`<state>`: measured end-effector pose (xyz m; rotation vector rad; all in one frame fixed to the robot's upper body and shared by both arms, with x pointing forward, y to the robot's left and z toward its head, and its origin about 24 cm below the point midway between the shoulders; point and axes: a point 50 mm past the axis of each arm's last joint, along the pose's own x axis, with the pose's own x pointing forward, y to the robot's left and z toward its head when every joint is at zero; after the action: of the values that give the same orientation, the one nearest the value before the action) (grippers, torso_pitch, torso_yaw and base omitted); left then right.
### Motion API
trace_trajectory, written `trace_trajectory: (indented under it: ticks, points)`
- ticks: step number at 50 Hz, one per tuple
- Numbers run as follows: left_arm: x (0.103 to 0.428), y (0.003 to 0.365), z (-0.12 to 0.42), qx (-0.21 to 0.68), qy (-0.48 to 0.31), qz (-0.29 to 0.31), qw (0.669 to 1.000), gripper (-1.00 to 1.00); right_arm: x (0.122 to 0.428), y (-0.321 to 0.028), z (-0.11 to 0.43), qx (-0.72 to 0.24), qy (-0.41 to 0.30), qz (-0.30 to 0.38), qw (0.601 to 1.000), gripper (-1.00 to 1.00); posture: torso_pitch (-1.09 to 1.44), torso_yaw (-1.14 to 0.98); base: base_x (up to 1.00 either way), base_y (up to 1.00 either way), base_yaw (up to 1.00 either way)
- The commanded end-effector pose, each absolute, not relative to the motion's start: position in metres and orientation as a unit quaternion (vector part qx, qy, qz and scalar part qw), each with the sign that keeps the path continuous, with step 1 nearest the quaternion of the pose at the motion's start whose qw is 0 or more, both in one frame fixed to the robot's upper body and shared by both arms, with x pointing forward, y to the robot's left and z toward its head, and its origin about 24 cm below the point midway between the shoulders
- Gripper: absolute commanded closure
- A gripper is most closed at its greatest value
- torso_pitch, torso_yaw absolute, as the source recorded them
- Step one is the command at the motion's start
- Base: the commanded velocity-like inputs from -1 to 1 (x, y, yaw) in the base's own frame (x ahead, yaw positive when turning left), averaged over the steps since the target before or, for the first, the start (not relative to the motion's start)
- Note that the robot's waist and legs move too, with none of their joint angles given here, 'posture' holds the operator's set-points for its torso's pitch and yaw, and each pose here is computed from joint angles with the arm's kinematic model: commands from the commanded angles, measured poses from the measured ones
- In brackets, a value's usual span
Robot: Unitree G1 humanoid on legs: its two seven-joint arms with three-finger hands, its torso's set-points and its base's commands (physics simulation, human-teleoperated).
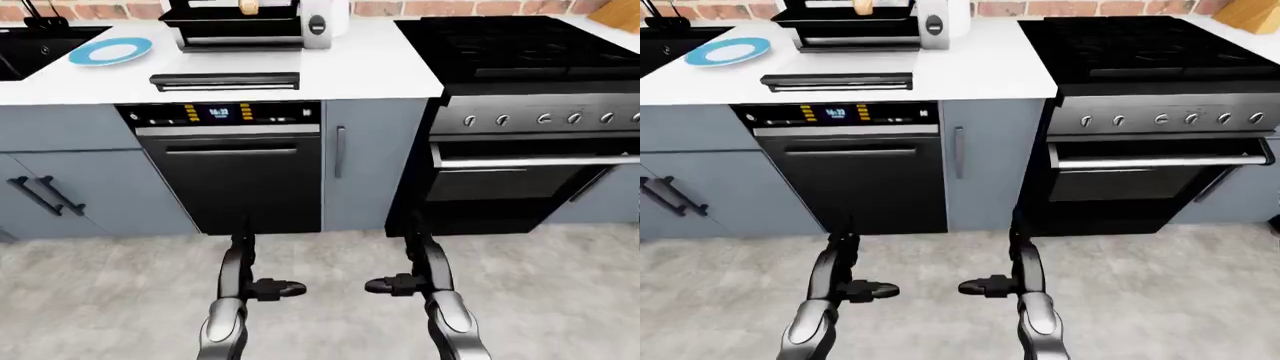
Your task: Pick the bread from the tray and place it on the plate on the counter.
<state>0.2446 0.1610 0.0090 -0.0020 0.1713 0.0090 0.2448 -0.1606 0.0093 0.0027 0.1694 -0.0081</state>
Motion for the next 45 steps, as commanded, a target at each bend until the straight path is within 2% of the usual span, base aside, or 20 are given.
trace_trajectory:
  ticks: [1, 15, 27, 35, 45]
  points:
    - [0.252, 0.159, 0.055, 0.009, -0.005, -0.007, 1.0, -1.0, 0.257, -0.164, 0.063, -0.016, -0.008, -0.01, 1.0, -1.0, 0.0, 0.0, 0.0, 0.0, 0.0]
    - [0.262, 0.162, 0.119, 0.007, -0.053, -0.007, 0.999, -1.0, 0.267, -0.16, 0.117, -0.026, -0.056, 0.005, 0.998, -1.0, 0.0, 0.0, 0.0, 0.01, 0.0]
    - [0.264, 0.171, 0.16, 0.017, -0.092, 0.005, 0.996, -1.0, 0.265, -0.162, 0.148, -0.039, -0.083, 0.005, 0.996, -1.0, 0.0, 0.0, 0.08, 0.49, 0.0]
    - [0.262, 0.175, 0.183, 0.022, -0.118, 0.009, 0.993, -1.0, 0.284, -0.152, 0.174, -0.049, -0.106, 0.017, 0.993, -1.0, 0.0, 0.0, 0.15, 0.49, 0.0]
    - [0.264, 0.177, 0.212, 0.025, -0.149, 0.012, 0.988, -1.0, 0.283, -0.151, 0.207, -0.06, -0.137, 0.024, 0.988, -1.0, 0.0, 0.0, 0.16, 0.49, 0.0]
